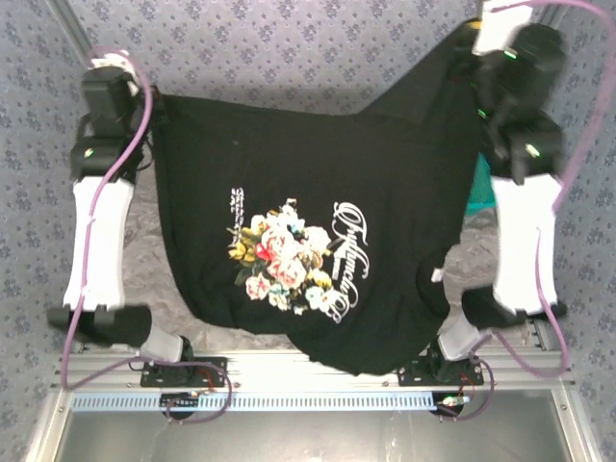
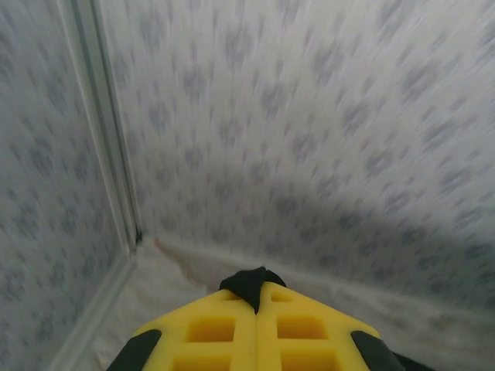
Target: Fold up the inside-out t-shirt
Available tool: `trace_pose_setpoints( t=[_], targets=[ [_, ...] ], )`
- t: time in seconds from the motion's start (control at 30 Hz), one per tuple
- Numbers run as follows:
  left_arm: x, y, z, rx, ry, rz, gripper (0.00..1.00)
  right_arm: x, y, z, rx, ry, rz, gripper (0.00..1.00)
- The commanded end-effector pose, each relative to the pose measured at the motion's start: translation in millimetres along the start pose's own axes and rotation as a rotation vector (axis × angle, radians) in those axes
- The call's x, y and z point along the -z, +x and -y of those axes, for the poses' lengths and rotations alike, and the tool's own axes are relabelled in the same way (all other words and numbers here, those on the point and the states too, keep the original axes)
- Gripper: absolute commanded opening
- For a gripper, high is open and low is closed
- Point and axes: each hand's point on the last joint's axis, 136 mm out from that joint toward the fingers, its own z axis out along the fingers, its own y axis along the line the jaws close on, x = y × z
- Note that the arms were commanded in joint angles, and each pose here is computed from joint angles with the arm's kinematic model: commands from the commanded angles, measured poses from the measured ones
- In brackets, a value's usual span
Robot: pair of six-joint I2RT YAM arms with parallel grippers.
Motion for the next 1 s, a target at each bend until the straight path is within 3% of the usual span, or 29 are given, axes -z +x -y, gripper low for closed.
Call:
trace_pose_setpoints(
  t=[0.0, 0.07, 0.13, 0.23, 0.3, 0.43, 0.6, 0.7, 0.8, 0.97],
  targets=[
    [-64, 45, -2, 0.036, 0.013, -0.101, 0.0, -88, 79, -36, 0.024, -0.042, -0.139, 0.0],
    [-108, 83, -5, 0.048, 0.005, -0.179, 0.04, -131, 135, -59, 0.03, -0.063, -0.227, 0.0],
    [-148, 120, -7, 0.069, 0.002, -0.254, 0.17, -168, 190, -84, 0.043, -0.084, -0.299, 0.01],
    [-183, 145, -9, 0.072, -0.023, -0.318, 0.31, -198, 248, -114, 0.064, -0.11, -0.393, 0.23],
    [-190, 140, -7, 0.08, -0.019, -0.325, 0.41, -195, 260, -127, 0.068, -0.141, -0.443, 0.32],
    [-174, 125, -5, 0.103, -0.014, -0.323, 0.55, -157, 264, -153, 0.048, -0.225, -0.548, 0.41],
    [-135, 135, 12, 0.223, 0.1, -0.35, 0.58, -59, 295, -198, -0.105, -0.388, -0.685, 0.43],
    [-107, 161, 21, 0.313, 0.18, -0.361, 0.58, 3, 334, -218, -0.206, -0.479, -0.795, 0.45],
    [-81, 205, 22, 0.326, 0.196, -0.409, 0.58, 52, 386, -227, -0.215, -0.507, -0.946, 0.54],
    [-58, 287, 4, 0.333, 0.137, -0.513, 0.58, 81, 459, -222, -0.187, -0.433, -1.138, 0.54]
  ],
)
